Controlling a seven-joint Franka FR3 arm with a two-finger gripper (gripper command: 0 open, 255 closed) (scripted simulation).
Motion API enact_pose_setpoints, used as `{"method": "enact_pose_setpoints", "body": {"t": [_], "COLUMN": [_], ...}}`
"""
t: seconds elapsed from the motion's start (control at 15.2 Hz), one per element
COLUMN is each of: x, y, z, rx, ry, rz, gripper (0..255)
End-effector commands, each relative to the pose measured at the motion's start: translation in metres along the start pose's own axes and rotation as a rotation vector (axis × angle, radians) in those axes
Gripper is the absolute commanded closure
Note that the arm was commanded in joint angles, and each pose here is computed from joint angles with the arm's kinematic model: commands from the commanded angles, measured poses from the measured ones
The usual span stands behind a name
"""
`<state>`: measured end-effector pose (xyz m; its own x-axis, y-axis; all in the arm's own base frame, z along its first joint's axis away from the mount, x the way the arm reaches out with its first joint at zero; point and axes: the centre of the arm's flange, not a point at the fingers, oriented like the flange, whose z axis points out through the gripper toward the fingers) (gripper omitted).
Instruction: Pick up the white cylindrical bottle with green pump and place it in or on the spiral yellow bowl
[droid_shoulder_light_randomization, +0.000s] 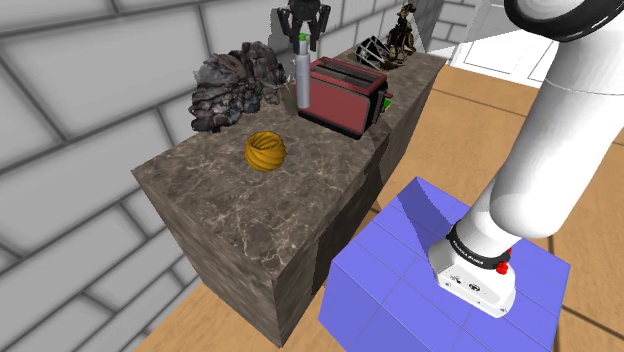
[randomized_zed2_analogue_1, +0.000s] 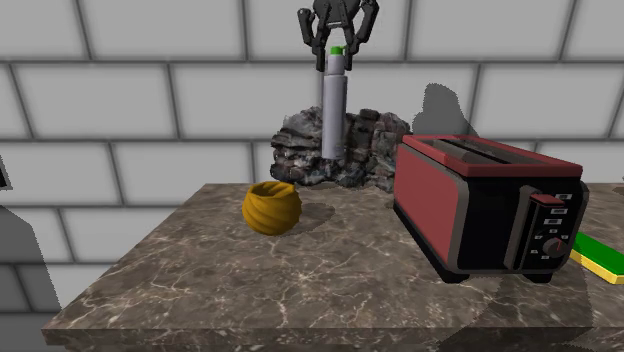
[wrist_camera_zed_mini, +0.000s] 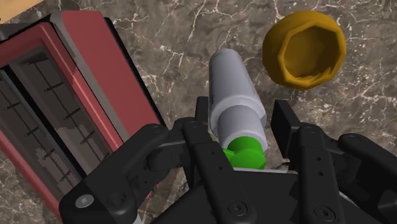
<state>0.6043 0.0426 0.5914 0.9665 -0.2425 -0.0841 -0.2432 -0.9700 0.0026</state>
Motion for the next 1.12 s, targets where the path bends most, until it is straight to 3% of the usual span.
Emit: {"method": "enact_pose_setpoints", "body": {"t": [0.0, 0.66, 1.06], "x": [-0.005, -0.024, -0.022], "y": [-0.025, -0.141, -0.141], "z": [-0.012, -0.061, -0.029], "rx": [0.000, 0.000, 0.000], "ry": [0.000, 0.000, 0.000], "rz": [0.001, 0.001, 0.001], "gripper": [255, 255, 255]}}
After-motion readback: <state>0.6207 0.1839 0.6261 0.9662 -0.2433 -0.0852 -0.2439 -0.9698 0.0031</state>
